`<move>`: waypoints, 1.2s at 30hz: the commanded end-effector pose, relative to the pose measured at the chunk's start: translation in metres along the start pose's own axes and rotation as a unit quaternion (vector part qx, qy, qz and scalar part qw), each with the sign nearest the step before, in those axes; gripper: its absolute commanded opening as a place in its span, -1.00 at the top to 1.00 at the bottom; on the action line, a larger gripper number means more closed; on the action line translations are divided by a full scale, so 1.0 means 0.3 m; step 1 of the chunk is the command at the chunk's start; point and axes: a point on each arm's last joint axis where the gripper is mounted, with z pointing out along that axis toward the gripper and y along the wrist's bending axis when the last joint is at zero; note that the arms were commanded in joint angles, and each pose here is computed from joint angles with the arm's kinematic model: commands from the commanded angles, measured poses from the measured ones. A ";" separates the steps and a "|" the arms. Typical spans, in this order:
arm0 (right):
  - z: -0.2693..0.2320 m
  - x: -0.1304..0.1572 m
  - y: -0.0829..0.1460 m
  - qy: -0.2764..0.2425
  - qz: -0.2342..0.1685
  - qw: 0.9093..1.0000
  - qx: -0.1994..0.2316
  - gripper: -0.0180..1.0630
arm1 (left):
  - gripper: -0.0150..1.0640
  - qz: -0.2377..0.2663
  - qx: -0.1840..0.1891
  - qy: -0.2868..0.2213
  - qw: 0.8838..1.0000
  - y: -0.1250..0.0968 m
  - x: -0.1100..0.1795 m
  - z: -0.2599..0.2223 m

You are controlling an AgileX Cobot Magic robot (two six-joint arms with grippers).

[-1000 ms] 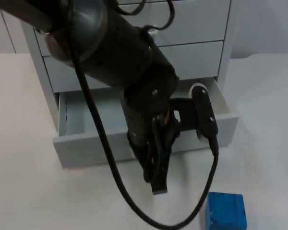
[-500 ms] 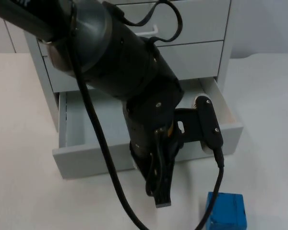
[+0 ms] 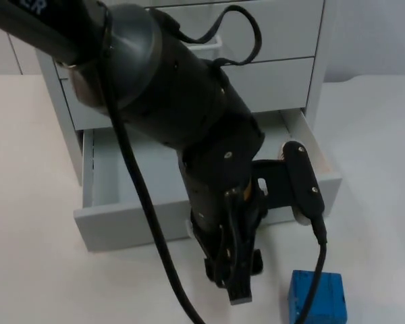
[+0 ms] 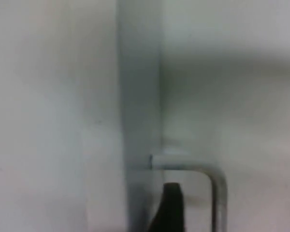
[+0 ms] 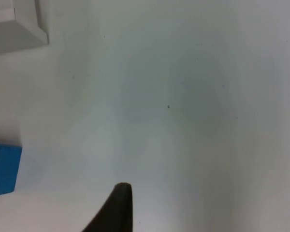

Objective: Open the drawer with the left hand, place the block into the drawer with the right hand, then close the drawer with the left hand.

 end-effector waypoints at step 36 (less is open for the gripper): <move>-0.004 -0.001 0.004 0.000 -0.002 1.000 -0.003 -0.98 | -0.39 -0.394 -0.009 -0.143 0.908 0.107 0.394 -0.688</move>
